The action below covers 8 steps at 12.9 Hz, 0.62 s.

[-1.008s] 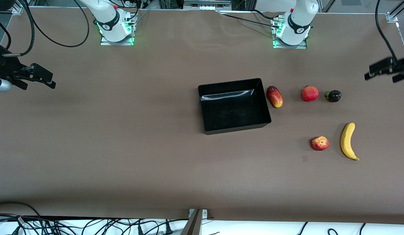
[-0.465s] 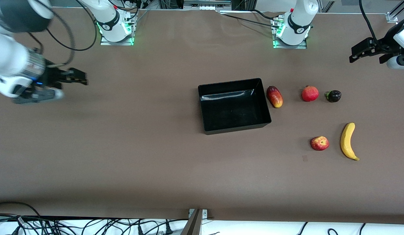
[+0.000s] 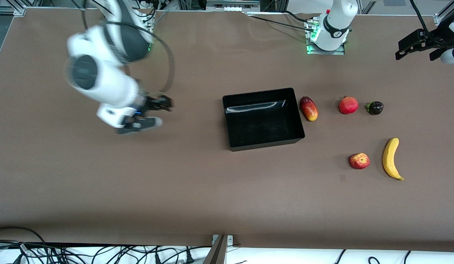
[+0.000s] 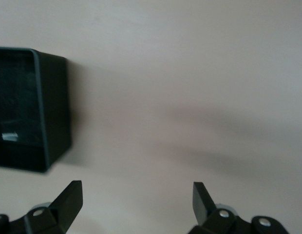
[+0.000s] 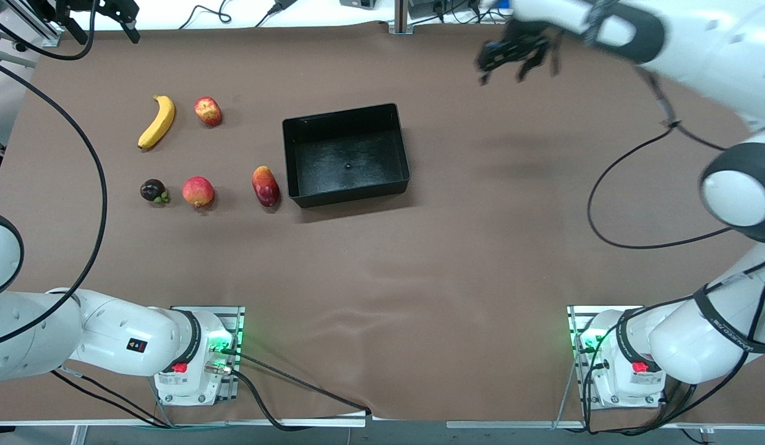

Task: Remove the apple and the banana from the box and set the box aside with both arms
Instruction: 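Move the right gripper toward the rim of the empty black box, then close the right gripper on the box rim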

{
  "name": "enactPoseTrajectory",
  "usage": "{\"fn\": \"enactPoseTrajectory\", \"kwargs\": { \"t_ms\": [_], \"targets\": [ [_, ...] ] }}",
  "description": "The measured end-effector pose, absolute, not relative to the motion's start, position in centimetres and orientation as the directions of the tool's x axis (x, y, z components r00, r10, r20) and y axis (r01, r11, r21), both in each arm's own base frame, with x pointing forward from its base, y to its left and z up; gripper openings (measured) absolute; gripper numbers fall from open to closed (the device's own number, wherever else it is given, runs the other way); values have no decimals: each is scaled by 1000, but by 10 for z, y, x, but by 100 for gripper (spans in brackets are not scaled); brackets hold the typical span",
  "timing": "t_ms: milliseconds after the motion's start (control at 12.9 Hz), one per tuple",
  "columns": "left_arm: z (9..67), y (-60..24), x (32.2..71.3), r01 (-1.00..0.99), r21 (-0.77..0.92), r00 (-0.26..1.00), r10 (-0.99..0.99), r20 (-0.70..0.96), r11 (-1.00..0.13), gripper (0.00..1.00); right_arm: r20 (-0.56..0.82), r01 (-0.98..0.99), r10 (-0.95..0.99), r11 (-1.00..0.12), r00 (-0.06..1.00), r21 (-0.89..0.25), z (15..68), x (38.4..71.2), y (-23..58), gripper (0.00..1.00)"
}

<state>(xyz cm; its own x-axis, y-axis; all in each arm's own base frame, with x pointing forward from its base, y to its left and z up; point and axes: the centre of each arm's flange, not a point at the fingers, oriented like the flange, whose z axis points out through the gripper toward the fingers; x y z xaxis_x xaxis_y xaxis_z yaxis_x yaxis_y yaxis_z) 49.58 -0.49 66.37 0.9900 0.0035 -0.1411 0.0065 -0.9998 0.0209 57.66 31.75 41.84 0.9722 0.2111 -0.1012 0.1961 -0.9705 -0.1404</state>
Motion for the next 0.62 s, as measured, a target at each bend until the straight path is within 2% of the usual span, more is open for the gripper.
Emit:
{"fn": "enactPoseTrajectory", "kwargs": {
  "t_ms": [310, 620],
  "targets": [
    [663, -12, 495, 2, 11, 989, 0, -145, -1000, 100, -13, 236, 241, -961, 971, -147, 329, 540, 443, 100],
    [650, -8, 503, 18, 11, 984, 15, -176, -1000, 100, 27, 273, 272, -952, 962, -140, 282, 499, 515, 100]
  ]
}}
